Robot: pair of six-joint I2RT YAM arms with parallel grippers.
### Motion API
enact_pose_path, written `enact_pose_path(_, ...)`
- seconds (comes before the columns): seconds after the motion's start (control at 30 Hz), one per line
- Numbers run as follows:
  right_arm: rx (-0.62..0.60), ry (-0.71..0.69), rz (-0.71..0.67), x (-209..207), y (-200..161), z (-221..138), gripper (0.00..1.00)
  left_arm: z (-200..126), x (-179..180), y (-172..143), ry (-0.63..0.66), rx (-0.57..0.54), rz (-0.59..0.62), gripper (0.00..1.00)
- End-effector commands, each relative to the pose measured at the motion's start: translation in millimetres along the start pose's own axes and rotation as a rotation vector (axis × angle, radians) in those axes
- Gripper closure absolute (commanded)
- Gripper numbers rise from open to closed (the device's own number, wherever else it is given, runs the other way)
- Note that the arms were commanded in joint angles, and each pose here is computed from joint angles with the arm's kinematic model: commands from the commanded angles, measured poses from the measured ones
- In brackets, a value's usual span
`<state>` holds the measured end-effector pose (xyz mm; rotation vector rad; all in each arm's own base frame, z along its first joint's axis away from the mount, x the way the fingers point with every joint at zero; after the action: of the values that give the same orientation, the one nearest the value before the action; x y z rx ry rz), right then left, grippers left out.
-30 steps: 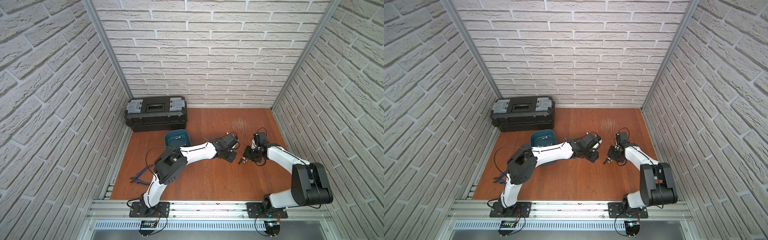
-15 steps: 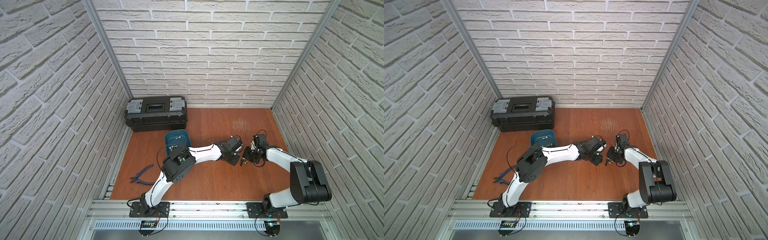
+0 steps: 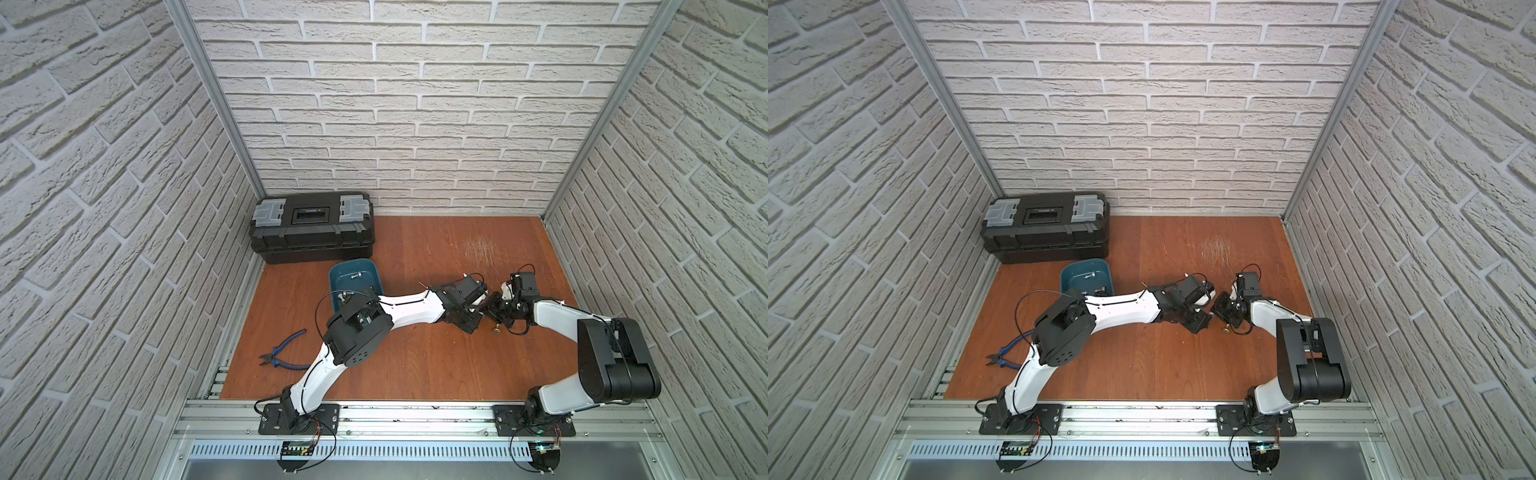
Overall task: Put the chess pieces into the storage box
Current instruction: Pick up the chess piece at the center of the board.
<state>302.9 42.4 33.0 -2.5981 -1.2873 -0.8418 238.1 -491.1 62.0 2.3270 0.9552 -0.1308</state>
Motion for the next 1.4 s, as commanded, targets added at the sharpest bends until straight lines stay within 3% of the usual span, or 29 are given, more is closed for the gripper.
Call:
enact_pose_path(0.0,0.032,-0.040,0.059,-17.8,-12.5,8.3,0.91,0.0,-6.4,1.6,-0.021,-0.018,0.009,0.61)
enact_pose_path(0.4,0.047,-0.017,0.090,-19.0,-18.7,9.8,0.92,16.8,14.9,-13.5,0.087,0.027,-0.016,0.62)
enact_pose_path(1.13,0.079,0.094,0.217,-11.0,-25.3,17.3,0.92,19.5,6.0,-11.4,0.034,0.031,-0.028,0.62)
enact_pose_path(1.37,0.081,0.111,0.226,-7.0,-25.7,12.4,0.92,21.4,9.4,-13.8,0.051,0.035,-0.036,0.70)
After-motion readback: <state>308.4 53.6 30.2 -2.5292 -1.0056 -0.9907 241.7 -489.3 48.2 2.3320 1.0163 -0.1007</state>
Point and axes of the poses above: each gripper's point midway between its finger pads, its own z axis out along the fingers, its own x axis along the line the jaws close on, y = z × x, the point moved 2 cm from there along -z, back along the fingers, and after that the axes turned 1 degree about -z, right-handed, at the moved point
